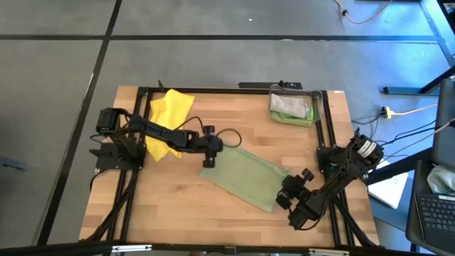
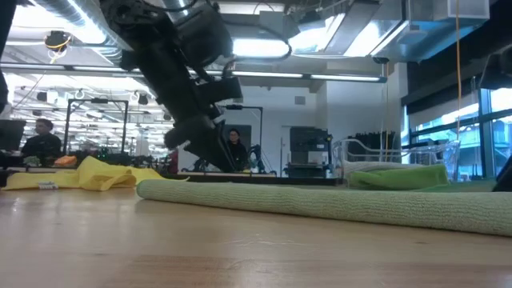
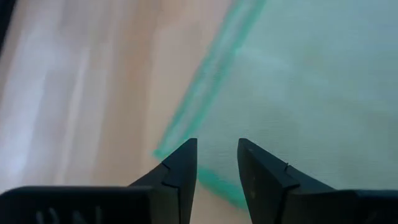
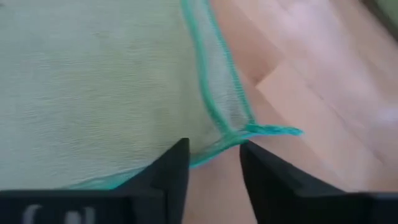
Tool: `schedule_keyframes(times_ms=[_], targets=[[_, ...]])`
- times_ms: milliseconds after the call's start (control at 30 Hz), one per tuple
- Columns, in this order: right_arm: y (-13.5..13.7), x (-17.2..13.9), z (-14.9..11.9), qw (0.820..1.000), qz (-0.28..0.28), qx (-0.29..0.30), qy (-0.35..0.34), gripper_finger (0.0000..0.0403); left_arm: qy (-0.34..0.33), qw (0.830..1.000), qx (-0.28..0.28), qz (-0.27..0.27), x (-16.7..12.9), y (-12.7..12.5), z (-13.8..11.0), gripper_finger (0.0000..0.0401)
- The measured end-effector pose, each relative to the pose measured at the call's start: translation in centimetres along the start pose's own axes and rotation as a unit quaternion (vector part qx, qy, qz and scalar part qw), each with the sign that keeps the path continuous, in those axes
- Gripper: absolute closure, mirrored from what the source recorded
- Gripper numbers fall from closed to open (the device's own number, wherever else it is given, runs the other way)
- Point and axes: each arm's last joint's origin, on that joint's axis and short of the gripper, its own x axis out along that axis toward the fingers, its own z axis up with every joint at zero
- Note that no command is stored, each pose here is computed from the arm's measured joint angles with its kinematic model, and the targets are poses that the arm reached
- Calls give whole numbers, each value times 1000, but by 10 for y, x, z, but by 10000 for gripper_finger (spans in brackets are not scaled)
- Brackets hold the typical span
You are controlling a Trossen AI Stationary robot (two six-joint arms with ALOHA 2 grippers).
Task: Fold microfiber towels
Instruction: Fold the light green cloth
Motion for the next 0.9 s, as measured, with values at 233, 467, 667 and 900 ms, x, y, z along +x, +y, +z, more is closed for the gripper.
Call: schedule_keyframes(times_ms=[233,467,667,900], targets=[[-3,-5,4,1000,-26,-12,8,185,-18,999,41,7,-13,-36,4,293],[-3,-14,8,998,-46,-21,38,173,-31,998,56,14,-24,-59,5,293],[6,-28,17,999,-27,-19,27,193,-39,998,58,3,-29,-71,5,293],[28,-58,26,992,56,-107,-47,217,-62,996,48,-35,-41,-93,7,293]])
